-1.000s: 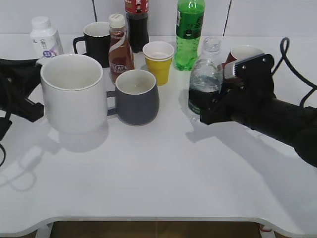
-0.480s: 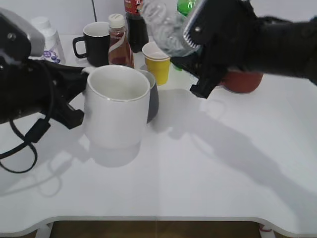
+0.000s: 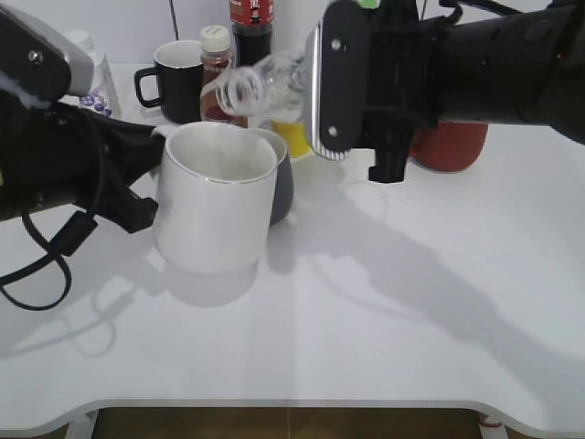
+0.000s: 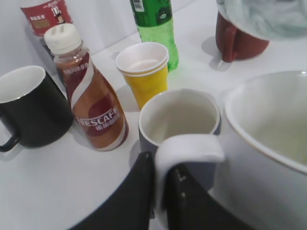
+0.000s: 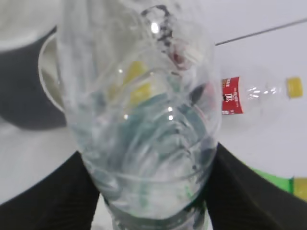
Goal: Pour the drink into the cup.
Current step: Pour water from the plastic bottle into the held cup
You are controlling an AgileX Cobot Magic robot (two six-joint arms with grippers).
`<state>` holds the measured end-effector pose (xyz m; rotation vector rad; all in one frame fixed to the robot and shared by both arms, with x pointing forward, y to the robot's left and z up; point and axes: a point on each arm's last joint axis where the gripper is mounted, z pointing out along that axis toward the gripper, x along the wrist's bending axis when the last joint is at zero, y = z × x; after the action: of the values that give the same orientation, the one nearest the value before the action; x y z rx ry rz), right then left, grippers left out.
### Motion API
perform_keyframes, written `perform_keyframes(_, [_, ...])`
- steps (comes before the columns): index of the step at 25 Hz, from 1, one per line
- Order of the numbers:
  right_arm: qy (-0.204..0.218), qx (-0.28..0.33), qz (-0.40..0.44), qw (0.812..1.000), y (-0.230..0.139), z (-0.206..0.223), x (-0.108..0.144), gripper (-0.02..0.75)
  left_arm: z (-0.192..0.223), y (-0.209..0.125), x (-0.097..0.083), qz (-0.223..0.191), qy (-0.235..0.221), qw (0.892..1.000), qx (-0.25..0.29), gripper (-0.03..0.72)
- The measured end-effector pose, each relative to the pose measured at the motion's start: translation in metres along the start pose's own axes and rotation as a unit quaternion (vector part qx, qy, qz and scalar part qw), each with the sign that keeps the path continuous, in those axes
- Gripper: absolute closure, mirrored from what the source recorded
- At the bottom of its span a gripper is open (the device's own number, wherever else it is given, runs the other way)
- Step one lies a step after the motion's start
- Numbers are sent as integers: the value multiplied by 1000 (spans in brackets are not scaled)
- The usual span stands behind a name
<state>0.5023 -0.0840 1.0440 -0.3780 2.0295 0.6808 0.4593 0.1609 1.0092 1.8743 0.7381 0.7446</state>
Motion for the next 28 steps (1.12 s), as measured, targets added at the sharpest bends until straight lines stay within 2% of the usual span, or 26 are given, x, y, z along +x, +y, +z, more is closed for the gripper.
perform_keyframes(5, [0, 1, -56, 998, 0, 0, 0, 289, 0, 0, 0, 1, 0, 1000, 2, 645])
perform_keyframes(10, [-1, 1, -85, 996, 0, 0, -1, 289, 0, -2, -2, 22, -9, 1000, 10, 645])
perform_keyframes(16, [0, 2, -128, 992, 0, 0, -1, 289, 0, -1, -16, 37, -34, 999, 19, 645])
perform_keyframes(28, [0, 2, -210, 978, 0, 0, -1, 289, 0, -4, -18, 39, -36, 998, 33, 645])
